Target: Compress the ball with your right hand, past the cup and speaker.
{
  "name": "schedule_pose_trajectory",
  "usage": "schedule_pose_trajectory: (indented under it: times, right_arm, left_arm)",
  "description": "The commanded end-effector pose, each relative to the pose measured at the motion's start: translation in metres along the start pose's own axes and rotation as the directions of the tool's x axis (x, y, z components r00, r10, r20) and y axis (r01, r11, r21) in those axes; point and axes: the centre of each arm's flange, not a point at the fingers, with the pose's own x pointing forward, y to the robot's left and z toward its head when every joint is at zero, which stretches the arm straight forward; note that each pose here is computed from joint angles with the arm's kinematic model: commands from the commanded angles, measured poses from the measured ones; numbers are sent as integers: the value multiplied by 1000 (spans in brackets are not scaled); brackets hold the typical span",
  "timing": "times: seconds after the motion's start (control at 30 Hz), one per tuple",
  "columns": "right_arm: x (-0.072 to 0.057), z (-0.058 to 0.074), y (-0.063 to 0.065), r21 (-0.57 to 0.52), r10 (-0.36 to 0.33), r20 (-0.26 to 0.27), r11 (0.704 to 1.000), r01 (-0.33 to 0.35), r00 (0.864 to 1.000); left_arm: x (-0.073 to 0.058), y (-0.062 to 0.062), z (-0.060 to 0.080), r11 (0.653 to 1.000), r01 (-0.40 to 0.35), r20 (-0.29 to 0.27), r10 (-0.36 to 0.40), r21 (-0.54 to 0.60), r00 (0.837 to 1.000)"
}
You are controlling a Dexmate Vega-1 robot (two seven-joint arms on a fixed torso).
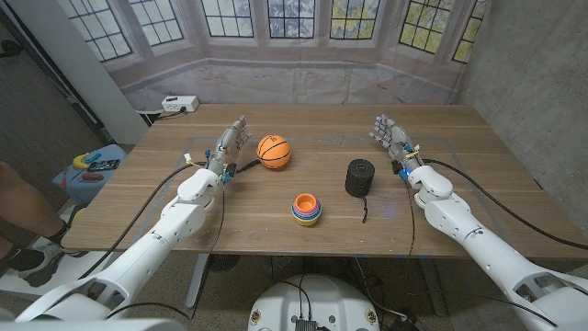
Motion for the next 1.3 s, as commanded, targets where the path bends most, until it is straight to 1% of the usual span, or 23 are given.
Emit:
schedule_pose_trajectory:
  times: [0.03, 0.3, 0.5, 0.8, 1.03, 1.17, 1.2, 1.23, 1.3]
  right_arm:
    - [7, -4, 14, 0, 29, 7, 1000, -29, 1000]
    - [9, 1, 18, -23, 39, 10, 999, -39, 999]
    - [11, 10, 23, -60, 53, 17, 997, -52, 998]
    - [15, 21, 31, -141, 84, 12, 987, -81, 996]
    - [16, 35, 38, -247, 112, -13, 963, -111, 994]
    - [16, 42, 45, -312, 121, -2, 943, -116, 993]
    - [16, 47, 49, -346, 129, 0, 931, -121, 992]
    - [16, 47, 49, -347, 128, -1, 930, -120, 992]
    - [17, 53, 55, -383, 144, 5, 914, -131, 990]
  left_arm:
    - [-9, -2, -2, 1000, 3, 3, -3, -2, 1000]
    - [-10, -1, 0, 1000, 7, 5, -7, 3, 1000]
    - [-10, 0, 1, 1000, 8, 7, -8, 4, 1000]
    - [-7, -3, 1, 1000, 10, 15, -10, -6, 1000]
    - [-5, -8, -1, 1000, 12, 18, -12, -14, 1000]
    - [-6, -10, -1, 1000, 13, 20, -13, -15, 1000]
    - [-7, -11, -1, 1000, 13, 22, -13, -13, 1000]
    - [-7, -11, -1, 1000, 13, 23, -13, -13, 1000]
    - [-8, -11, -1, 1000, 13, 23, -12, -12, 1000]
